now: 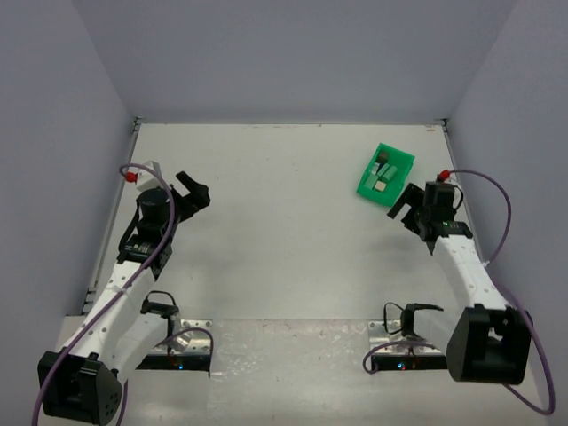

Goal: Build the wood block tower

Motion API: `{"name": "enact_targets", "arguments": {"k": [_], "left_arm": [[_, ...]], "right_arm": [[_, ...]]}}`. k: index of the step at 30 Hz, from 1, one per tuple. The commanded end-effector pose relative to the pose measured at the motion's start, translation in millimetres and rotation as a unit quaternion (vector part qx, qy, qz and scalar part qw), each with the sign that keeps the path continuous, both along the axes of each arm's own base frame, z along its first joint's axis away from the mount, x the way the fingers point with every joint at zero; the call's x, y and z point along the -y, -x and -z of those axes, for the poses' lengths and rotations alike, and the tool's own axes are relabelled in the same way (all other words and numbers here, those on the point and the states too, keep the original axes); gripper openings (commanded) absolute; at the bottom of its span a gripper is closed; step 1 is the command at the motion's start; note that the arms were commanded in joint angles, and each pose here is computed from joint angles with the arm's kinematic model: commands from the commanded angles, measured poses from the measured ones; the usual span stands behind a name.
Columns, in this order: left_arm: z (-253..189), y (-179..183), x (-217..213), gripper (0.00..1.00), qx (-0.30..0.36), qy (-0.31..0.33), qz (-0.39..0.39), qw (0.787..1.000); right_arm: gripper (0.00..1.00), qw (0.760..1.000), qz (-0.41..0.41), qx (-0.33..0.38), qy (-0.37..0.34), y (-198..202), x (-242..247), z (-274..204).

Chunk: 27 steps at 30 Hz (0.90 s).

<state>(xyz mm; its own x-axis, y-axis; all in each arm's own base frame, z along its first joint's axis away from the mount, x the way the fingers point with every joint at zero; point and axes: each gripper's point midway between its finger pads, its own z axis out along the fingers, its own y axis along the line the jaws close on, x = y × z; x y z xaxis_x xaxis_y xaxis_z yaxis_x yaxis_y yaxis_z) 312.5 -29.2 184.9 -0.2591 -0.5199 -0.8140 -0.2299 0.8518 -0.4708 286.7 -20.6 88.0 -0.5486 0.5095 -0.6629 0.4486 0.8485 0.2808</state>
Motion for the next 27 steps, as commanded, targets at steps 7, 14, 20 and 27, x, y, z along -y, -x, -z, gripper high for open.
{"name": "enact_targets", "arguments": {"k": [7, 14, 20, 27], "left_arm": [[-11.0, -6.6, -7.8, 1.00, 0.016, -0.008, -0.023, 1.000], [-12.1, -6.7, -7.9, 1.00, 0.016, -0.013, -0.020, 1.000], [-12.0, -7.5, -9.2, 1.00, 0.012, -0.015, -0.024, 1.000], [-10.2, -6.0, -11.0, 1.00, 0.006, -0.015, -0.029, 0.999]], "right_arm": [[0.96, 0.996, -0.021, -0.005, 0.087, -131.1, 34.1, -22.1], [0.78, 0.994, -0.008, -0.057, 0.088, -156.8, 42.2, 19.3], [0.17, 0.995, -0.025, -0.059, 0.073, -156.1, 34.0, 35.1], [0.00, 0.992, -0.040, 0.018, 0.116, -142.9, 38.6, -10.0]]}}
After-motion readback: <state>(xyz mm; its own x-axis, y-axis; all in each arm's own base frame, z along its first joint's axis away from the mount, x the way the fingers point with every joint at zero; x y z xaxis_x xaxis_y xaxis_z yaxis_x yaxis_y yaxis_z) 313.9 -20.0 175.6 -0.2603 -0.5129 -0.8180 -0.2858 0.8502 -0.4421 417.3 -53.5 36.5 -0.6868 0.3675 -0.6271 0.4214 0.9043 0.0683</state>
